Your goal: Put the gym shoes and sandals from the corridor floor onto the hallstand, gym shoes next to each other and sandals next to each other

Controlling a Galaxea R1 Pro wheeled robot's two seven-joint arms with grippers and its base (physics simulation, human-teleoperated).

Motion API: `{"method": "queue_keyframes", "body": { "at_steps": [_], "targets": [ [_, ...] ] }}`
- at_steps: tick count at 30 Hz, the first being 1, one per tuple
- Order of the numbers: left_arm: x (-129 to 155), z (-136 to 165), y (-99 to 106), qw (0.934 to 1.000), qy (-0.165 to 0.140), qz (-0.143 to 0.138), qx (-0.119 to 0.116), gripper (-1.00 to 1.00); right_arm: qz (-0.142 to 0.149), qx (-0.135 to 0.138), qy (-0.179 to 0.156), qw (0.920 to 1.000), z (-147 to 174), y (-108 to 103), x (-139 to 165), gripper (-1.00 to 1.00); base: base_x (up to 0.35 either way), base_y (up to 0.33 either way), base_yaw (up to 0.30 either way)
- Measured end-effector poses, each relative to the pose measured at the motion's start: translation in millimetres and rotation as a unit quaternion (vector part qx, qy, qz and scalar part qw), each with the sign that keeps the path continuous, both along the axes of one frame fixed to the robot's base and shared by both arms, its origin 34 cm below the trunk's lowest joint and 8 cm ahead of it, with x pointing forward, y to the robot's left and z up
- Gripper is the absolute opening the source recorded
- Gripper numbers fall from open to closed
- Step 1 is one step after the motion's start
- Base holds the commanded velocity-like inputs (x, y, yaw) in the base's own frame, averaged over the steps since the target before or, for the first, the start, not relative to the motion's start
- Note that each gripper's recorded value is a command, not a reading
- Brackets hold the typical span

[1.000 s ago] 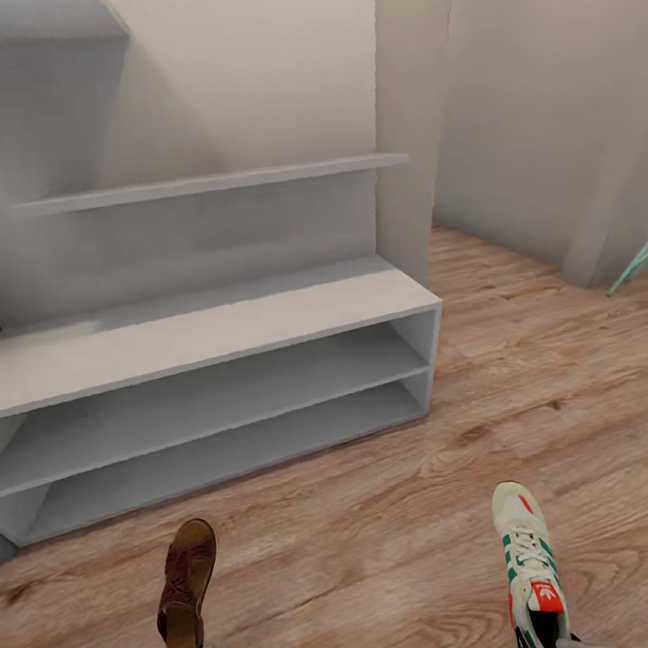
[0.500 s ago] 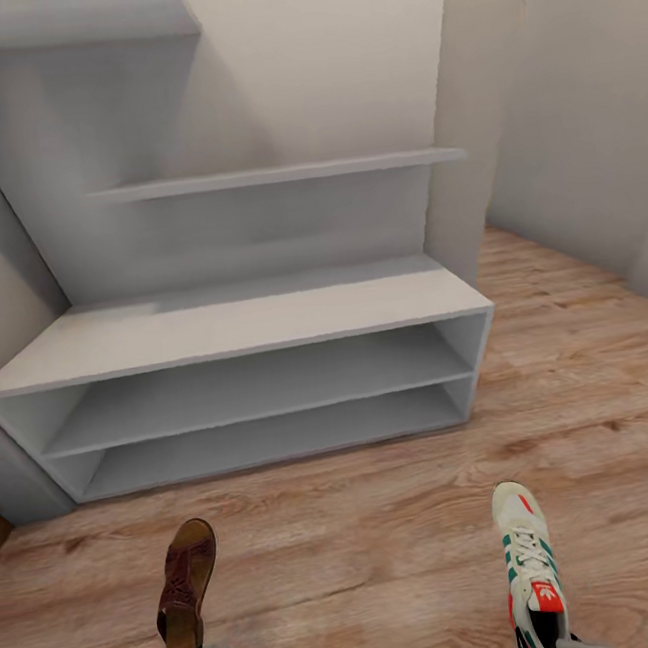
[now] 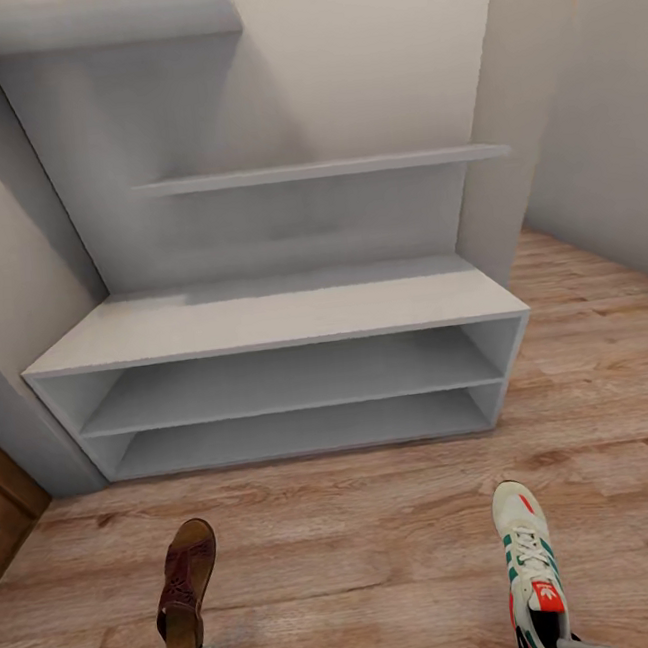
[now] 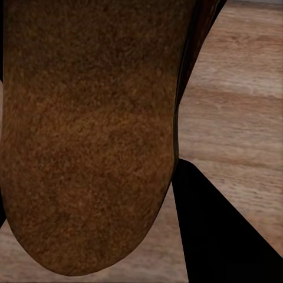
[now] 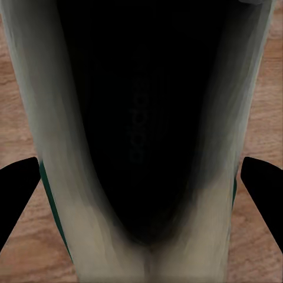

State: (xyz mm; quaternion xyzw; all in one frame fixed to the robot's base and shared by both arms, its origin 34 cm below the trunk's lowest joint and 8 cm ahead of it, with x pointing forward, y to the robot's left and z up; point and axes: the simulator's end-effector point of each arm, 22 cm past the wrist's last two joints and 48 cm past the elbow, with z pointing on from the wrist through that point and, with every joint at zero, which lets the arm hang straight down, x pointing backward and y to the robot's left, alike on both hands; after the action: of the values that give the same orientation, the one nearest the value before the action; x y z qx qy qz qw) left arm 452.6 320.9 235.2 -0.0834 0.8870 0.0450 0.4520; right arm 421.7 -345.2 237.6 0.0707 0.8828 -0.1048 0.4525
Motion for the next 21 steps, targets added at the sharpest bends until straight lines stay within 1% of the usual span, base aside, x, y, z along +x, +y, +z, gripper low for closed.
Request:
{"method": "queue_keyframes", "body": {
  "at_steps": [18, 21],
  "targets": [
    [0.0, 0.0, 0.2, 1.0, 0.0, 0.0, 0.0, -1.0, 0.002, -0.001, -0.004, 1.0, 2.2, -0.8, 3.2, -1.0, 0.0, 0.001, 0.002],
    [0.0, 0.0, 0.3, 1.0, 0.0, 0.001, 0.0, -1.0, 0.003, -0.001, -0.004, 1.0, 2.2, -0.7, 3.1, -1.0, -0.095, 0.136, 0.0]
  ]
}}
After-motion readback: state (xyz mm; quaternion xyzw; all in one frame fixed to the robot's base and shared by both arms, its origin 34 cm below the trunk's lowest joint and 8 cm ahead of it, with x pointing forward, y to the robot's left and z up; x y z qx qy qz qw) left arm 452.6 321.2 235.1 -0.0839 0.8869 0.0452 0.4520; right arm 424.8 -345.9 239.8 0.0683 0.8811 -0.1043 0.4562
